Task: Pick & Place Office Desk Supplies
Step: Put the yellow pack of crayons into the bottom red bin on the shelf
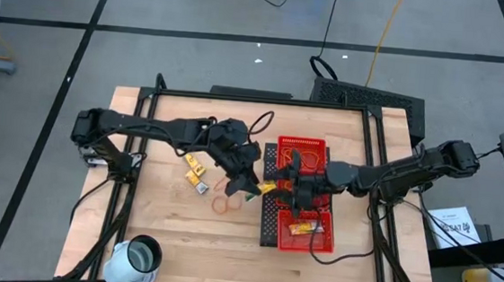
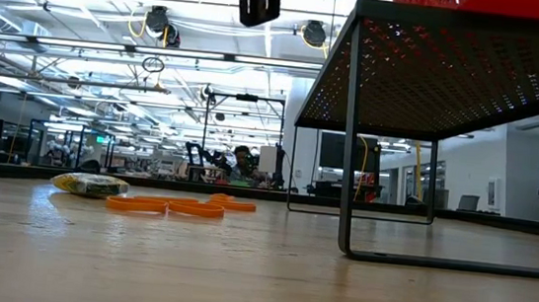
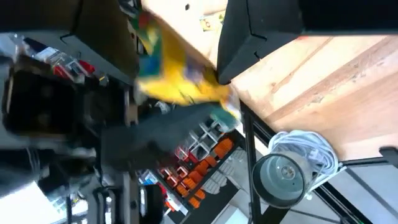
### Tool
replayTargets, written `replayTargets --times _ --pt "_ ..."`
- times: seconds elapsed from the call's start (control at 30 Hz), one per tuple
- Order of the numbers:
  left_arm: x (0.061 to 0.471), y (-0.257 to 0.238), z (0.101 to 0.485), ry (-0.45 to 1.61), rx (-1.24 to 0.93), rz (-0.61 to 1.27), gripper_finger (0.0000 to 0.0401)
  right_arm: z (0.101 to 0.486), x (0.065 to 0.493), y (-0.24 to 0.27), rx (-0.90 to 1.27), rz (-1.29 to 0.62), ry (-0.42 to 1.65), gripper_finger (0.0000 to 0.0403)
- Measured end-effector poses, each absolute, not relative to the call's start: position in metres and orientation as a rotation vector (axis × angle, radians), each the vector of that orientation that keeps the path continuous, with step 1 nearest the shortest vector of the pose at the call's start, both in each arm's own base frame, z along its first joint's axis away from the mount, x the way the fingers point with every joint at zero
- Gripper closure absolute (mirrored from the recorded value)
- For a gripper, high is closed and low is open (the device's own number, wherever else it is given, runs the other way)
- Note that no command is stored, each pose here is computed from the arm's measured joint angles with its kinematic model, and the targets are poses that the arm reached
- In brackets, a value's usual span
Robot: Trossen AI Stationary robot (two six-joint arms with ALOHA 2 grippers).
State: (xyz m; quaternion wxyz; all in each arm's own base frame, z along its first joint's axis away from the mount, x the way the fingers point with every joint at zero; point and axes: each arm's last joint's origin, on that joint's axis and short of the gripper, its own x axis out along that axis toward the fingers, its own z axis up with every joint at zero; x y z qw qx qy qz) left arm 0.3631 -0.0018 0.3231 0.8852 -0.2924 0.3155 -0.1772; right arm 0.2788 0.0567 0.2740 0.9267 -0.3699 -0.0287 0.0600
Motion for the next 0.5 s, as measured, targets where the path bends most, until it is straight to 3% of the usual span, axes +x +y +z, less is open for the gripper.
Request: replayTargets --times 0.2,0.5 --pt "0.3628 0.0072 0.3232 0.65 -0.62 -0.342 0.0284 0.275 0.278 0.0601 -0.786 0.127 -0.072 0.0249" --pt "0.3612 0.0068 0.3268 0.616 -0.525 -0.376 0.0284 0.2748 0.2777 0.0603 -0.775 0.131 -0.068 0.0367"
